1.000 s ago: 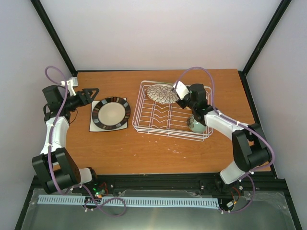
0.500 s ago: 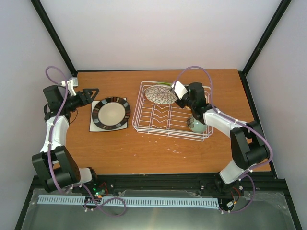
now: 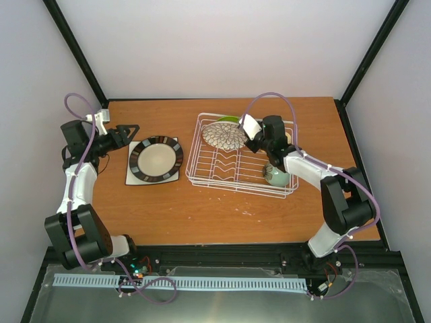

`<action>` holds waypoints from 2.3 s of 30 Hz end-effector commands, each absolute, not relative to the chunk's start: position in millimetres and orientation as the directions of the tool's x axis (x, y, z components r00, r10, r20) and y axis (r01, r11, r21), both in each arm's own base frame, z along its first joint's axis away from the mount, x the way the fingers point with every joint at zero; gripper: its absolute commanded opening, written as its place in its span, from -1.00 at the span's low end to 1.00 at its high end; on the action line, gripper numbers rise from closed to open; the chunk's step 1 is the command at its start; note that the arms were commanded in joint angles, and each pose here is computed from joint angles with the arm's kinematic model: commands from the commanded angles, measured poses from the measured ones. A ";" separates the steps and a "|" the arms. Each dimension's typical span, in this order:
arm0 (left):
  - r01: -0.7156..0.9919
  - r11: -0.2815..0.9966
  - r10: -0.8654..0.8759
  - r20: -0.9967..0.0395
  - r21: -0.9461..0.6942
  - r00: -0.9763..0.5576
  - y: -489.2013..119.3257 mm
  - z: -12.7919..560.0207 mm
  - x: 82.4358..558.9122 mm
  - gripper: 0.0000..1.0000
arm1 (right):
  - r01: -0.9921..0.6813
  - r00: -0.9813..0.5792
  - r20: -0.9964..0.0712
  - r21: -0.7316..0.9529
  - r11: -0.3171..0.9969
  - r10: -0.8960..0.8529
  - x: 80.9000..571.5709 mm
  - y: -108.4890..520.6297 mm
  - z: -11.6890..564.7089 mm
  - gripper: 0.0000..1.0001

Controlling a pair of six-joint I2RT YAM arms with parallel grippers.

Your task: Load the mixed dishes into the dish rack

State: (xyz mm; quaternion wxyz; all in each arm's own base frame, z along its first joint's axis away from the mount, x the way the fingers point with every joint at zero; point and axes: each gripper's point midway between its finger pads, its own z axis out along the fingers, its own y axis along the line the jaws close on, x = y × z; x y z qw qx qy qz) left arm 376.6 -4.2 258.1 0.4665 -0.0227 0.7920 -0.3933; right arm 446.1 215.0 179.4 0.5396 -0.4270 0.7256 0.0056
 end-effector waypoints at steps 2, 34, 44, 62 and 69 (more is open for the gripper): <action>0.363 0.700 -0.382 -0.752 -0.615 -0.537 -2.4 263.7 377.1 0.43 | -0.512 0.019 -0.835 -0.480 0.712 -0.549 468.1 210.7 230.8 -0.90; -0.097 0.728 -0.521 -0.456 -0.678 -0.722 43.7 159.9 390.7 0.42 | -0.439 0.023 -0.898 -0.404 0.803 -0.439 451.6 195.2 271.9 0.36; -0.303 0.798 -0.538 -0.390 -0.520 -0.748 80.1 108.6 380.4 0.38 | -0.322 0.110 -0.921 -0.388 0.864 -0.372 434.3 172.8 325.7 0.46; -0.371 0.780 -0.544 -0.253 -0.503 -0.800 74.2 57.6 361.7 0.22 | -0.275 0.165 -0.923 -0.382 0.882 -0.348 411.7 153.9 364.7 0.48; -0.371 0.763 -0.544 -0.216 -0.530 -0.811 67.5 43.7 359.2 0.18 | -0.284 0.162 -0.925 -0.379 0.881 -0.345 411.4 154.8 362.3 0.48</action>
